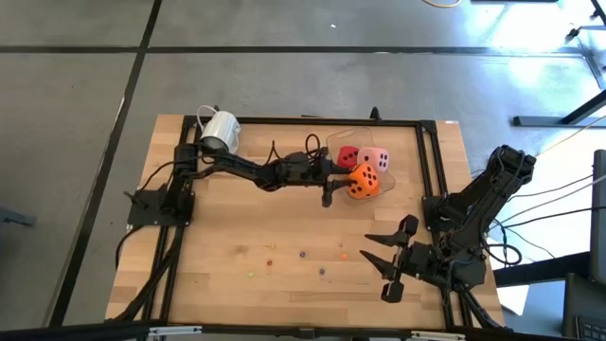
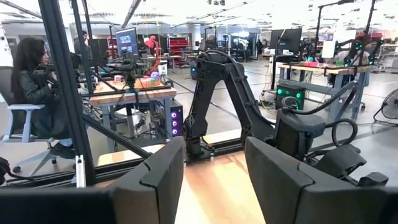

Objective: Pick & Place Dice
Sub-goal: Put the large orange die in the bin

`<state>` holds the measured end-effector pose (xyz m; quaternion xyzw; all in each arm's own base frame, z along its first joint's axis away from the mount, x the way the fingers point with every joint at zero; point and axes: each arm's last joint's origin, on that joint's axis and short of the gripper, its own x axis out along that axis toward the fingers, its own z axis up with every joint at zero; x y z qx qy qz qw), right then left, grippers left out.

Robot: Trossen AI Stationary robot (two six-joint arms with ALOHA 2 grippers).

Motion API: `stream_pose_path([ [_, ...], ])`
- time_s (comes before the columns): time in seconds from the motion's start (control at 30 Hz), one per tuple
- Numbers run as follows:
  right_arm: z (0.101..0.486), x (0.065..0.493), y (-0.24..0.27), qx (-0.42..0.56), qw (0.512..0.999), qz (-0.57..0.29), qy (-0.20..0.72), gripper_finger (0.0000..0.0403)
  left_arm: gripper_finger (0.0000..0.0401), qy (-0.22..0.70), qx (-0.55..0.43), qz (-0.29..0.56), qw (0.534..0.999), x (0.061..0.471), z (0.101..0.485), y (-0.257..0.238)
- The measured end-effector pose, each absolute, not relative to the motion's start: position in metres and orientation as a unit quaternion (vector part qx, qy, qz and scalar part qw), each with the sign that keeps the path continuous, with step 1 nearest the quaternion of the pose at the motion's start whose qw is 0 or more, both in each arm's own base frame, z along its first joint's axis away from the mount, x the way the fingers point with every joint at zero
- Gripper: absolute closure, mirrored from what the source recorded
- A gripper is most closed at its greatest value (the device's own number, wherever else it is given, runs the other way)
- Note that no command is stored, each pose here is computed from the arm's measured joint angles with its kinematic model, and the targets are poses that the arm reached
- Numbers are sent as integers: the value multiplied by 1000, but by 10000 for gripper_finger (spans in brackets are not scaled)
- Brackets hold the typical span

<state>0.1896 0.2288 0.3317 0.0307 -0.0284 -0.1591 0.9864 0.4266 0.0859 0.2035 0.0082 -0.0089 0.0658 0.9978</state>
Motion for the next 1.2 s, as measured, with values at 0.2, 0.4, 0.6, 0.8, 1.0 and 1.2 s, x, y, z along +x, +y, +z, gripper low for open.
stream_pose_path([
  [0.2, 332, 190, 229, 32, 986, -159, -28, 230, 245, -9, 8, 66, 998, 426, 204, 86],
  [0.4, 332, 190, 229, 31, 986, -159, -28, 230, 236, -8, 8, 66, 998, 426, 204, 86],
  [0.6, 332, 190, 229, 31, 986, -159, -28, 230, 238, 14, 36, 66, 997, 426, 201, 86],
  [0.8, 332, 190, 229, 31, 986, -161, -28, 230, 262, 35, 71, 65, 995, 426, 196, 87],
  [1.0, 332, 190, 229, 32, 986, -161, -28, 230, 277, 37, 93, 69, 993, 425, 196, 92],
  [1.2, 332, 190, 229, 32, 986, -161, -28, 230, 255, 37, 93, 77, 992, 423, 196, 98],
])
